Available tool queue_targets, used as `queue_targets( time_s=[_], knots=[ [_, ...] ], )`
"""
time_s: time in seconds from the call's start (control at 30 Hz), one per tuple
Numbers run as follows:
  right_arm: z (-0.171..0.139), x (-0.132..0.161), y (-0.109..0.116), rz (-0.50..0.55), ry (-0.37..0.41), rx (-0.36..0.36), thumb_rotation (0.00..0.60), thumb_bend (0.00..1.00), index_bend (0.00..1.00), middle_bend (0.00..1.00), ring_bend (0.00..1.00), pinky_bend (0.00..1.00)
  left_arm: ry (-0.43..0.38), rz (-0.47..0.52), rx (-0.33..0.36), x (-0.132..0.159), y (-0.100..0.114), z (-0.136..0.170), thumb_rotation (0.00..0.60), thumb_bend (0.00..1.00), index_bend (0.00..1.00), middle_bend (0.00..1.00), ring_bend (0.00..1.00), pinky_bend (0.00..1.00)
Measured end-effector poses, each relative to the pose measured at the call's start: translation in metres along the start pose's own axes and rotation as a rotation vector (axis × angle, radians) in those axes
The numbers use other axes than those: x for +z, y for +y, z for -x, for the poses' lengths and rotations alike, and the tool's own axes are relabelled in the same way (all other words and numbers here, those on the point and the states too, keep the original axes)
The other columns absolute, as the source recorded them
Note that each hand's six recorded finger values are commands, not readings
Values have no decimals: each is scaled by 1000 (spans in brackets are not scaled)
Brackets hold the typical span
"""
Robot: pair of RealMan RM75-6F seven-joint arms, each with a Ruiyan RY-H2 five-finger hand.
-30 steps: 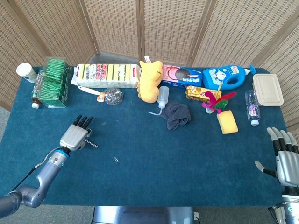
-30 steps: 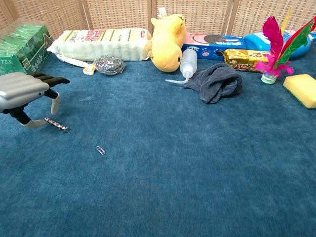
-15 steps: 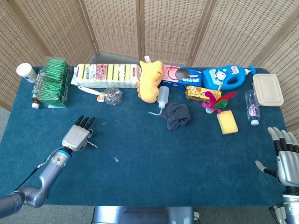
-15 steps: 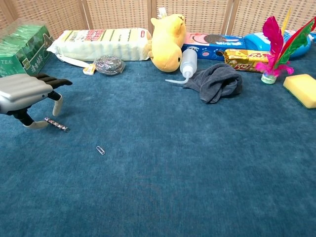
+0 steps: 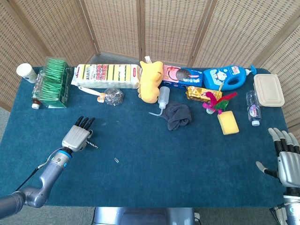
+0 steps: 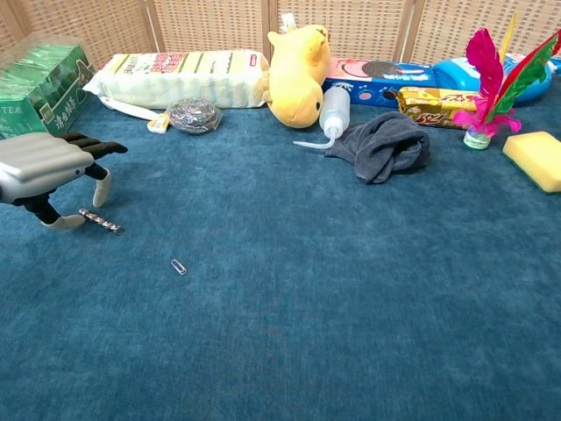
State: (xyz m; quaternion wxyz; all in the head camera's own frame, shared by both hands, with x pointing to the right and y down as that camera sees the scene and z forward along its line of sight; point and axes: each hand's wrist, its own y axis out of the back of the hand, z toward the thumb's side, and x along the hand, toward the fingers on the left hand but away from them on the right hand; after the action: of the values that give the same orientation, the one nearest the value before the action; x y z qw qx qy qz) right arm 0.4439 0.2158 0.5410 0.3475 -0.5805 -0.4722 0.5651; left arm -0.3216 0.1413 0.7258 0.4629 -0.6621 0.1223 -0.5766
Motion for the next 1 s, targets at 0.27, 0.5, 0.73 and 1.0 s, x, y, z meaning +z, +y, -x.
queue_targets(
  time_s=[0.27, 0.5, 0.73, 1.0],
  knots=[
    [0, 0, 0, 6, -1, 4, 600, 90, 0, 0, 0, 0, -2, -17, -7, 2, -1, -1, 600, 635, 489, 0, 0, 0],
    [0, 0, 0, 10, -1, 9, 600, 91, 0, 0, 0, 0, 3, -34, -13, 2, -3, -1, 600, 642, 493, 0, 0, 0],
    [0, 0, 0, 15, 0, 16, 600, 91, 0, 0, 0, 0, 9, -40, -18, 1, -4, -1, 600, 693, 504, 0, 0, 0],
    [0, 0, 0, 19, 1, 17, 600, 91, 0, 0, 0, 0, 12, -43, -16, 0, -4, 0, 600, 721, 515, 0, 0, 0]
  ],
)
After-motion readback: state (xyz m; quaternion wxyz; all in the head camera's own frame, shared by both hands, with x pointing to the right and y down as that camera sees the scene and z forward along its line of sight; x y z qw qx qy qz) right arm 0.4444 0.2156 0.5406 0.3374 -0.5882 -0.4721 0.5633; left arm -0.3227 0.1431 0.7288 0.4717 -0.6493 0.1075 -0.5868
